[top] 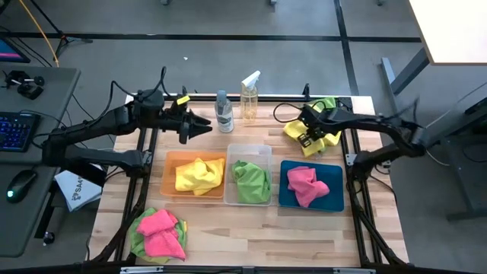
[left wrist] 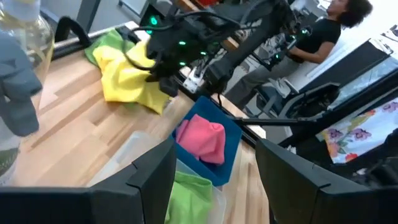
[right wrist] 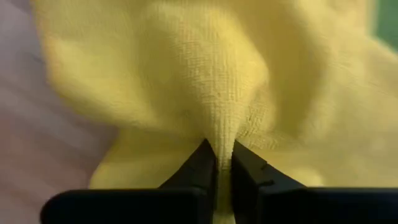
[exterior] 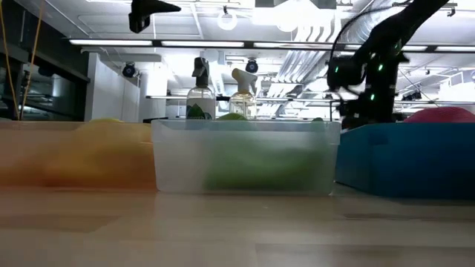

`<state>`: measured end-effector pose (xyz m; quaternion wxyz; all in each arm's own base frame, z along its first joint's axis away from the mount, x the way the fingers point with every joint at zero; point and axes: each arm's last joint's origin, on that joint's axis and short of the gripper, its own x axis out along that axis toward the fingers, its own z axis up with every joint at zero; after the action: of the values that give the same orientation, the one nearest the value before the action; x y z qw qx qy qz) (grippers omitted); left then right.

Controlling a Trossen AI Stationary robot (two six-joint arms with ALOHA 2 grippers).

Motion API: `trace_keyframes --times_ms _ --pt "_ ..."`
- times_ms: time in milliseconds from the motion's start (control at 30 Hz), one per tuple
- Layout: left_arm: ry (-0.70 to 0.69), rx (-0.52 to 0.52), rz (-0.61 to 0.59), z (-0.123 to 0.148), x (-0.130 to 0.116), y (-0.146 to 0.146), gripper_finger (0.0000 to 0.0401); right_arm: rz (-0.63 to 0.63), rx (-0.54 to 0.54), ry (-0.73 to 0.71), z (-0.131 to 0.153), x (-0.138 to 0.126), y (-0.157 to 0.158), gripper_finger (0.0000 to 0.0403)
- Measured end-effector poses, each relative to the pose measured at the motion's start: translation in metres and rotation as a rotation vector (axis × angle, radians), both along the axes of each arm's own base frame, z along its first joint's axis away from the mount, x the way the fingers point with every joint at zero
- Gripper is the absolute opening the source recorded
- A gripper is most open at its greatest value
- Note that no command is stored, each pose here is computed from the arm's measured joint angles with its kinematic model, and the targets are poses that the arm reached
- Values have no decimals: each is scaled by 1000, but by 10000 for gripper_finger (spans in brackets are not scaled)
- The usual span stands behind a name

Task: Sort microfiber towel by color & place in baskets
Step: Put the top yellow microfiber cloth into the orange bin

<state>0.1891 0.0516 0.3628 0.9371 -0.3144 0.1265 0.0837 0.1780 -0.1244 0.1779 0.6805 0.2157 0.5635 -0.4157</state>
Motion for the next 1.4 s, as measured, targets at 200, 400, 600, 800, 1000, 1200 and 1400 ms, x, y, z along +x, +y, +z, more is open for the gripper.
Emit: trace_keyframes --times_ms 200,400,600,800,1000,1200,1400 --pt "-34 50 12 4 1 0 209 26 -116 -46 70 -14 14 12" --pt "-35 86 74 5 1 3 209 52 -255 -252 142 -26 22 14" --pt "-59 125 77 7 2 3 209 45 -352 -408 189 -32 26 5" --pt "-53 143 103 7 2 4 209 11 -421 -552 215 -31 25 7" --pt "-47 162 98 7 1 4 209 51 -302 -522 207 -30 27 8" --pt "-43 161 96 6 3 4 209 44 -226 -415 194 -26 25 8" --pt "-17 155 94 1 9 6 209 73 -211 -382 173 -17 19 8"
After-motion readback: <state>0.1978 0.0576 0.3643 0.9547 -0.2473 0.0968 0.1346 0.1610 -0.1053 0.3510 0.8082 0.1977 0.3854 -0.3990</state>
